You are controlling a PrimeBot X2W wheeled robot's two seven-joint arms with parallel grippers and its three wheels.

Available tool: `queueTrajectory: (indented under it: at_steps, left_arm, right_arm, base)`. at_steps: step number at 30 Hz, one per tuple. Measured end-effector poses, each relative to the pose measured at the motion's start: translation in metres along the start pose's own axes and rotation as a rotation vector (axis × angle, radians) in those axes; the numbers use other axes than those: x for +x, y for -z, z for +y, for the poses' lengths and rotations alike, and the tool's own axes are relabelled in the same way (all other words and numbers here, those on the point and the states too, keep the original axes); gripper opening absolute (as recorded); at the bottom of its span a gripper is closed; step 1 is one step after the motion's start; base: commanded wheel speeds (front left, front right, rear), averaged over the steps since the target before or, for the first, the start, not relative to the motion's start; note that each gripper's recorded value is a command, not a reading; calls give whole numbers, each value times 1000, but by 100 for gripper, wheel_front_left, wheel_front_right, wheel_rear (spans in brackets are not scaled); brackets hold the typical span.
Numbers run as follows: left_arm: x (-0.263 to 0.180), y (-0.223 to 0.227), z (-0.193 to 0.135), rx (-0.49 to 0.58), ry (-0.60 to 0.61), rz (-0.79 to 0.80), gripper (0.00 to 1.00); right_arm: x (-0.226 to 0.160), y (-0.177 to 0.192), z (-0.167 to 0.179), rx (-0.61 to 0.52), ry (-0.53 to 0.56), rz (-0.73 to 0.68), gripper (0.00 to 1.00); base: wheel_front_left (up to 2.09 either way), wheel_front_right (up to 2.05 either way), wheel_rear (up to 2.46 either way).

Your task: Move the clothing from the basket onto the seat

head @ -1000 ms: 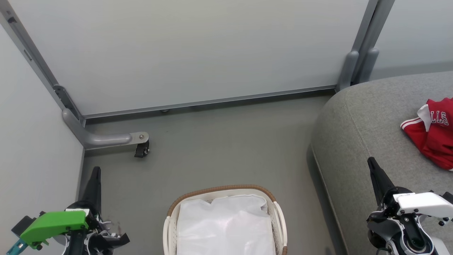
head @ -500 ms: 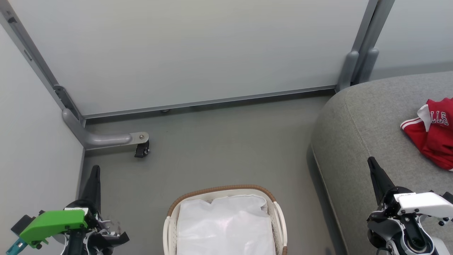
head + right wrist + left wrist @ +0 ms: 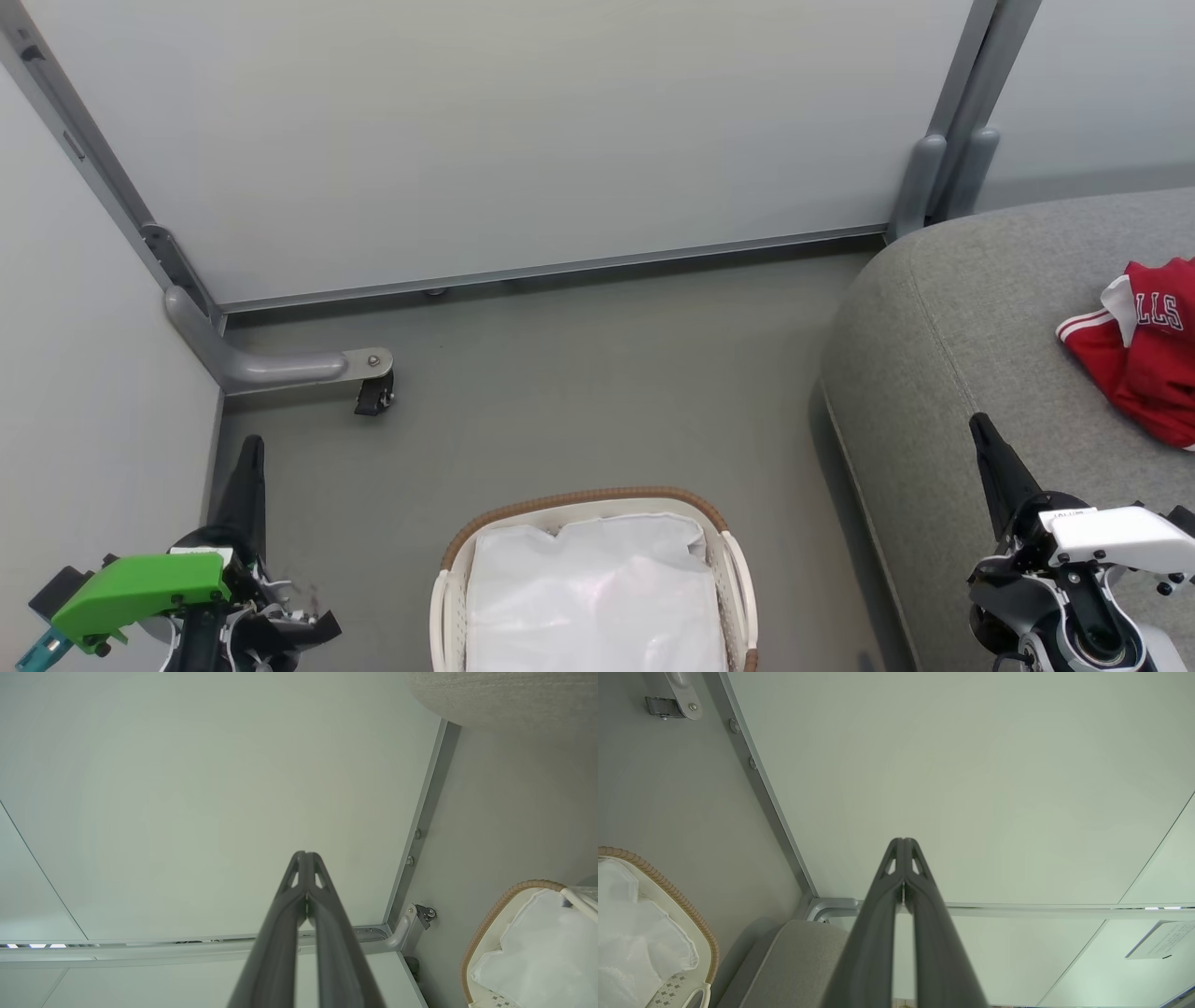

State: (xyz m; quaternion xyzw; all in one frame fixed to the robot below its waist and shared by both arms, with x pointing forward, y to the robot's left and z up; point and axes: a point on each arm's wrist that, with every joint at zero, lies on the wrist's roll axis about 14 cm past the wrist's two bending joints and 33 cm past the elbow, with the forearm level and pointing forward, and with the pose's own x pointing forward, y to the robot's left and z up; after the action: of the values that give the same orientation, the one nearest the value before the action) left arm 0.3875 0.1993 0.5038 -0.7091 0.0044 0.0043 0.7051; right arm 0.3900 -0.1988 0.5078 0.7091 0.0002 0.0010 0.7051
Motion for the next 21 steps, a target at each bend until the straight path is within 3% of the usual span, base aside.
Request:
queueTrajectory:
  at_steps: [21]
  left_arm:
    - [0,0,0,0,0,0,0]
  right_arm:
    - [0,0,0,0,0,0,0]
  base:
    - [0,0,0]
